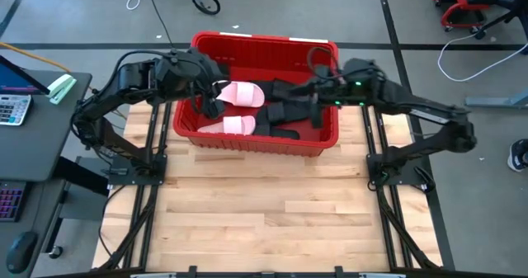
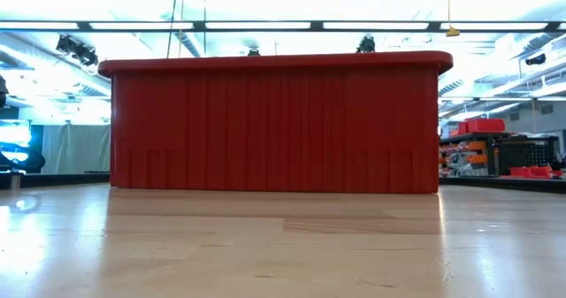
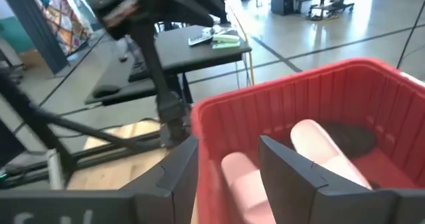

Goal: Pick and place slides into bin
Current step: Return to Home Position

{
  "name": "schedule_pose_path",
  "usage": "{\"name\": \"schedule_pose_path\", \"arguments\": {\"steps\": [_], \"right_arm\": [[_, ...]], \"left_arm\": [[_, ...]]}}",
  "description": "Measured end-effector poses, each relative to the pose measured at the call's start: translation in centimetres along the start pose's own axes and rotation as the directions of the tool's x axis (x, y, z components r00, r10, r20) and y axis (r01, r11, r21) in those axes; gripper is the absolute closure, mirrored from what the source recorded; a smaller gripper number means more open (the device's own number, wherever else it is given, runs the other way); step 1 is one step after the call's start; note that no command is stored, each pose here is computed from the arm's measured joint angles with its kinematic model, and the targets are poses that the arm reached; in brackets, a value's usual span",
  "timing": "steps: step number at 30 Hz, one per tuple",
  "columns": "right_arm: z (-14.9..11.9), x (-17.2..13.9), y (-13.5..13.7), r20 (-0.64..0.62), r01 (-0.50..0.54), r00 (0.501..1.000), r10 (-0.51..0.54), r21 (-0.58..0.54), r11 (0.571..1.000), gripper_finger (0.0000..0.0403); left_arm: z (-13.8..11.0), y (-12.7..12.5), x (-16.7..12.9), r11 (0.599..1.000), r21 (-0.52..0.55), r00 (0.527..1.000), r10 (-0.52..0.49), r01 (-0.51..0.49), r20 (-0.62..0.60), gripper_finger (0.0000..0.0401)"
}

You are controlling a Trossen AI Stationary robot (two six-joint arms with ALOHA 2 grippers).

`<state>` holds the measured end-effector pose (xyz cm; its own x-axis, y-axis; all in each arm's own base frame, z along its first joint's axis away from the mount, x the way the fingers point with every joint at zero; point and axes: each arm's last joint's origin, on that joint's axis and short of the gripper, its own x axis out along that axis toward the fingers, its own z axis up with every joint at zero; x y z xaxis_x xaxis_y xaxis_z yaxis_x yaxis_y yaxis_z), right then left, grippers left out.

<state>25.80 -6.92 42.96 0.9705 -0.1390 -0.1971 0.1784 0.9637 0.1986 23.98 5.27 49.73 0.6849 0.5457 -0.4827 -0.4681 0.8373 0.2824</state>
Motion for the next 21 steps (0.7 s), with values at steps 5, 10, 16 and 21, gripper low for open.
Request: {"name": "schedule_pose_path", "arguments": {"steps": [5,10,16,21], "right_arm": [[0.1,-3.8,1.5,-0.04,-0.035,0.999,0.034,-0.002,0.999,0.0243],[-0.6,-6.9,3.1,-0.101,-0.031,0.994,0.03,-0.005,1.0,0.0243],[-0.6,-10.6,4.4,-0.058,0.007,0.998,-0.008,-0.029,1.0,0.0243],[-1.6,-12.9,5.1,-0.053,-0.072,0.996,0.069,-0.057,0.996,0.0243]], "left_arm": [[-0.7,1.0,-2.2,0.994,-0.105,1.0,-0.002,0.003,0.007,0.0324],[-2.5,2.6,-6.4,0.975,-0.219,0.999,-0.032,0.033,0.01,0.0331],[-4.9,4.7,-11.9,0.949,-0.303,0.994,-0.058,0.084,0.093,0.0334],[-7.7,6.2,-15.9,0.923,-0.353,0.981,-0.102,0.155,0.164,0.0329]]}}
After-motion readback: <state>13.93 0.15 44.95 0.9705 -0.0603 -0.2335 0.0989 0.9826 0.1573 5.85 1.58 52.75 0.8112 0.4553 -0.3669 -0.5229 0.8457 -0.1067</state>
